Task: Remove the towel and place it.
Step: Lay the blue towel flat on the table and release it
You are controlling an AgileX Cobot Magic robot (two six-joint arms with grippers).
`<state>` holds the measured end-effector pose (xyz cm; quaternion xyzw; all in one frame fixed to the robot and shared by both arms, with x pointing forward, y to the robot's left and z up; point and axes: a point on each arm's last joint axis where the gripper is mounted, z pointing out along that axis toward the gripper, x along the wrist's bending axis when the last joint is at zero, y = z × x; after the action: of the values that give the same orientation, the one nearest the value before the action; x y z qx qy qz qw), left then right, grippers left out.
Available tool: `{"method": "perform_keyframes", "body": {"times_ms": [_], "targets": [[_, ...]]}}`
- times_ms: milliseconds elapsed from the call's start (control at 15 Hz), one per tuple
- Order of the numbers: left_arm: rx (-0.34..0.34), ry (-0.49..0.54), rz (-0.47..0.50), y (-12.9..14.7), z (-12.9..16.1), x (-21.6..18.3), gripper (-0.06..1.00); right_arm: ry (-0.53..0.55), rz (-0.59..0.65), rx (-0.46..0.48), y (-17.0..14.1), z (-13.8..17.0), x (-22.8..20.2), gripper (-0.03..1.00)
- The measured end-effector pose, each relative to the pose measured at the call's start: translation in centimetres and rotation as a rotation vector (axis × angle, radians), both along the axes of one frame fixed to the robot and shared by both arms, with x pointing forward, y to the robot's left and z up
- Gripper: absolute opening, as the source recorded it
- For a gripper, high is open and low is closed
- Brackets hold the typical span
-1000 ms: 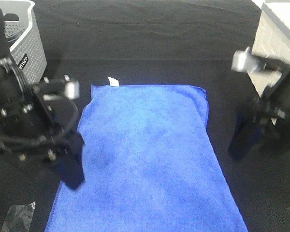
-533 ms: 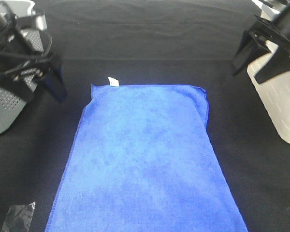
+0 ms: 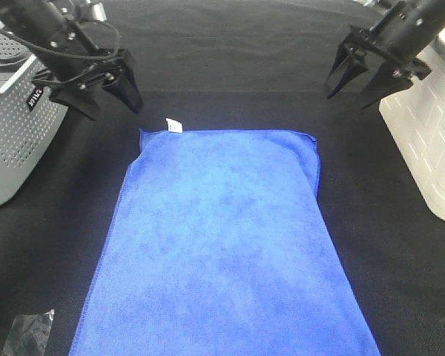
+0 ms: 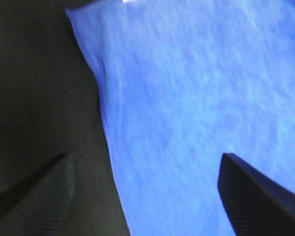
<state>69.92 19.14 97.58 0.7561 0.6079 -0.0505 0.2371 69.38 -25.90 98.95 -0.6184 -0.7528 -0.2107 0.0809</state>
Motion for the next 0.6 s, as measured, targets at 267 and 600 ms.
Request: {"method": "perform_keyframes", "body": {"times_ms": [267,600], "targets": [[-0.003,-0.005,0.000,-0.5,-2.9,2.7,0.76,0.019,0.000,-0.001,0.0,-3.2,2.3,0.71],[0.015,0.001,-0.012,-0.7,-6.0,4.8,0.76,0.049,-0.030,0.003,-1.4,-6.7,4.1,0.71]]}}
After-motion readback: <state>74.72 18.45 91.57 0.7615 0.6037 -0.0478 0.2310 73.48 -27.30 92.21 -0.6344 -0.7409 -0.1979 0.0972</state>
